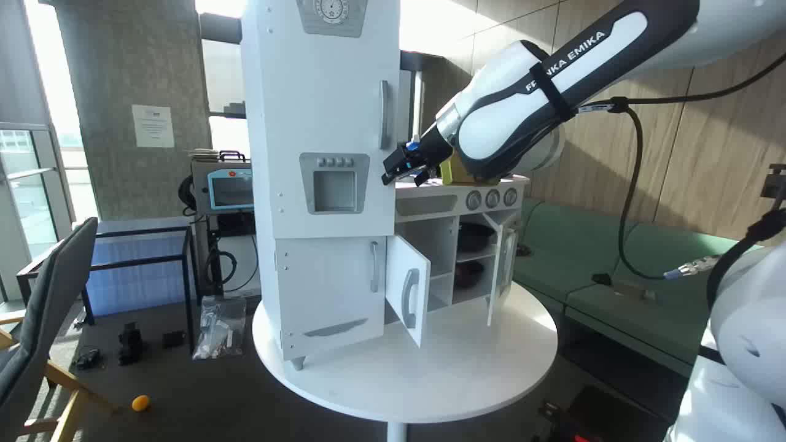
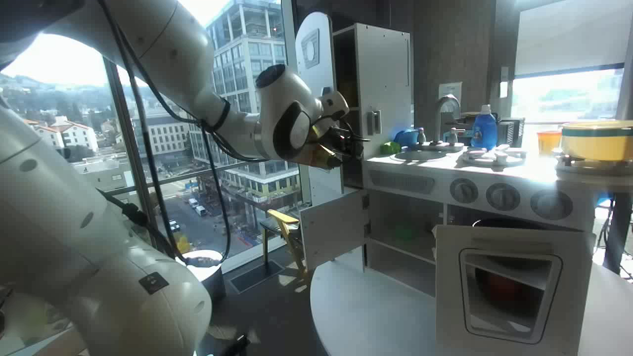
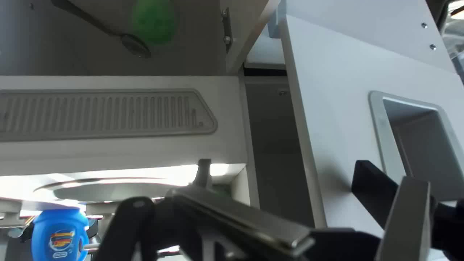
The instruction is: Close the bottom cupboard
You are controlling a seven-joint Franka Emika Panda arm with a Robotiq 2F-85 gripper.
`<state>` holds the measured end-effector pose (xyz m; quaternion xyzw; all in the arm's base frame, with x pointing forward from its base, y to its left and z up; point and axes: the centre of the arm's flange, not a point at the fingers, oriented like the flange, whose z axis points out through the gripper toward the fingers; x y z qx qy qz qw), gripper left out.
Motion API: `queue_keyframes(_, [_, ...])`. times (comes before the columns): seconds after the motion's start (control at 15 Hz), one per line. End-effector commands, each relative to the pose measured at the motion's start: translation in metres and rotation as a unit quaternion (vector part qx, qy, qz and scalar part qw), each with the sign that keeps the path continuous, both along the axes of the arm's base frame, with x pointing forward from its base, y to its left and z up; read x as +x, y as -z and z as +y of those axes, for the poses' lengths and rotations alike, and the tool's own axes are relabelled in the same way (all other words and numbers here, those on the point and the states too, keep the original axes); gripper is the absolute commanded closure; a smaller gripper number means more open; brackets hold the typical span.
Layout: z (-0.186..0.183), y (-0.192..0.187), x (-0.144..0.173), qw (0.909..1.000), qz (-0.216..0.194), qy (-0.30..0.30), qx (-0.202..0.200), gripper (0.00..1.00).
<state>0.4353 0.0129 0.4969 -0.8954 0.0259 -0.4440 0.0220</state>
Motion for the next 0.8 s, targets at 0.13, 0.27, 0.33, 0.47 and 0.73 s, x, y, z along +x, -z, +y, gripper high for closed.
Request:
queue_keyframes(0.13, [0.0000, -0.0057, -0.0001, 1.0000, -0.006, 0.000, 0.000, 0.00])
queue_keyframes(0.27, [0.0000, -0.0063, -0.0002, 1.0000, -0.007, 0.000, 0.000, 0.00])
queue_keyframes(0.33, [0.0000, -0.0063, -0.0002, 1.0000, -0.007, 0.000, 0.000, 0.00])
queue_keyframes(0.47, [0.0000, -0.0063, -0.0002, 1.0000, -0.007, 0.000, 0.000, 0.00])
queue_keyframes(0.73, [0.0000, -0.0064, -0.0002, 1.0000, -0.007, 0.000, 0.000, 0.00])
